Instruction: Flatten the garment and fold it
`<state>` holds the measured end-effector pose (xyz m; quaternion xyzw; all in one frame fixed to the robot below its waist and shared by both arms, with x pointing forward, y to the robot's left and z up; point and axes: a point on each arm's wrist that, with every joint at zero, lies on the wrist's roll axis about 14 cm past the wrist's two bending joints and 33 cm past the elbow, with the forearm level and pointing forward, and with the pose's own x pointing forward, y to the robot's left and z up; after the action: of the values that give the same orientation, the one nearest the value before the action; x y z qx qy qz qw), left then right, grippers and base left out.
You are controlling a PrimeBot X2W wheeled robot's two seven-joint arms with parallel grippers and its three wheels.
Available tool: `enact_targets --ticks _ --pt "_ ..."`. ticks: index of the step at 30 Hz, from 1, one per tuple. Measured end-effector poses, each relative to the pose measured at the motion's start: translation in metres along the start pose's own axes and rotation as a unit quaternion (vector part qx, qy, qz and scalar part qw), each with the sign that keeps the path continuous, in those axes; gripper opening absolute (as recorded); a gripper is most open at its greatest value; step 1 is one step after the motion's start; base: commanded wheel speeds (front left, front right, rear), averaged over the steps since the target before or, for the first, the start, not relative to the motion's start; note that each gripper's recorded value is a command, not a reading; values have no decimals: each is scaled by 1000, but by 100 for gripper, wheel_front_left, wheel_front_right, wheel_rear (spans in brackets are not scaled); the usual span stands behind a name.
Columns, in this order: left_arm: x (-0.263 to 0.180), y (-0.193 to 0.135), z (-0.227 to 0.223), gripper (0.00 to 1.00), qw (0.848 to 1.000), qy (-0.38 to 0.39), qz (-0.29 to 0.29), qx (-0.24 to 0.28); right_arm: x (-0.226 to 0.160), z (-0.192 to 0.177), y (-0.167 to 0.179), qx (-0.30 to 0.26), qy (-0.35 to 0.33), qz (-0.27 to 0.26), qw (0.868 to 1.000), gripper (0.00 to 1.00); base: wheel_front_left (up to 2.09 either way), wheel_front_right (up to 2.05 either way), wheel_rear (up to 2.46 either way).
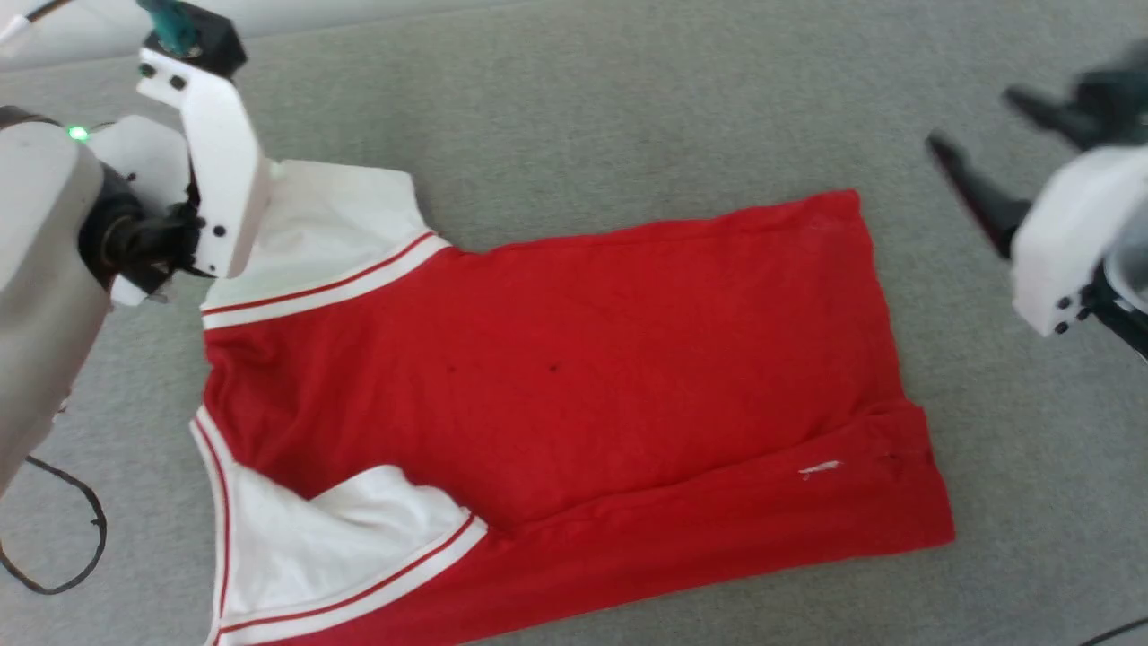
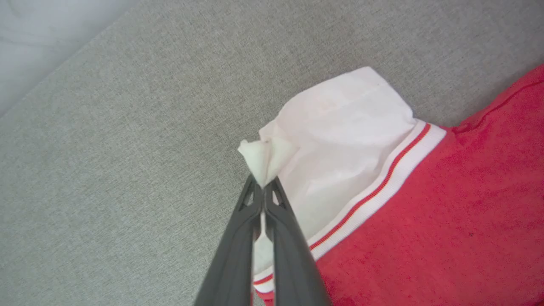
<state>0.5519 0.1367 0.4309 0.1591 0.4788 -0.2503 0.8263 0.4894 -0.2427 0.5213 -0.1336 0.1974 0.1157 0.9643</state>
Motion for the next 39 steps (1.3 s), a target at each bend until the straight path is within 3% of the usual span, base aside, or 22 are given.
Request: enact_targets --ticks 4,9,18,25,26,27,39 --pt "-12 -2 -1 0 1000 -12 0 8 14 -34 20 -18 159 55 986 100 0 0 0" --pt "-16 -10 1 0 1000 -26 -8 12 30 -48 23 1 264 74 962 100 0 0 0" --pt "-6 -10 2 0 999 -36 -16 12 67 -96 47 58 344 94 933 100 0 0 0" --pt "3 0 -11 0 1000 -26 -10 4 84 -118 66 60 346 112 930 100 0 0 0" --pt "4 0 -12 0 1000 -25 -11 2 85 -119 66 59 345 113 930 47 0 0 0" --pt "5 1 -13 0 1000 -24 -12 1 86 -118 65 56 340 112 932 1 0 0 0" --pt "-21 -4 1 0 994 -107 -16 -26 71 -77 63 73 204 116 969 0 0 0 0"
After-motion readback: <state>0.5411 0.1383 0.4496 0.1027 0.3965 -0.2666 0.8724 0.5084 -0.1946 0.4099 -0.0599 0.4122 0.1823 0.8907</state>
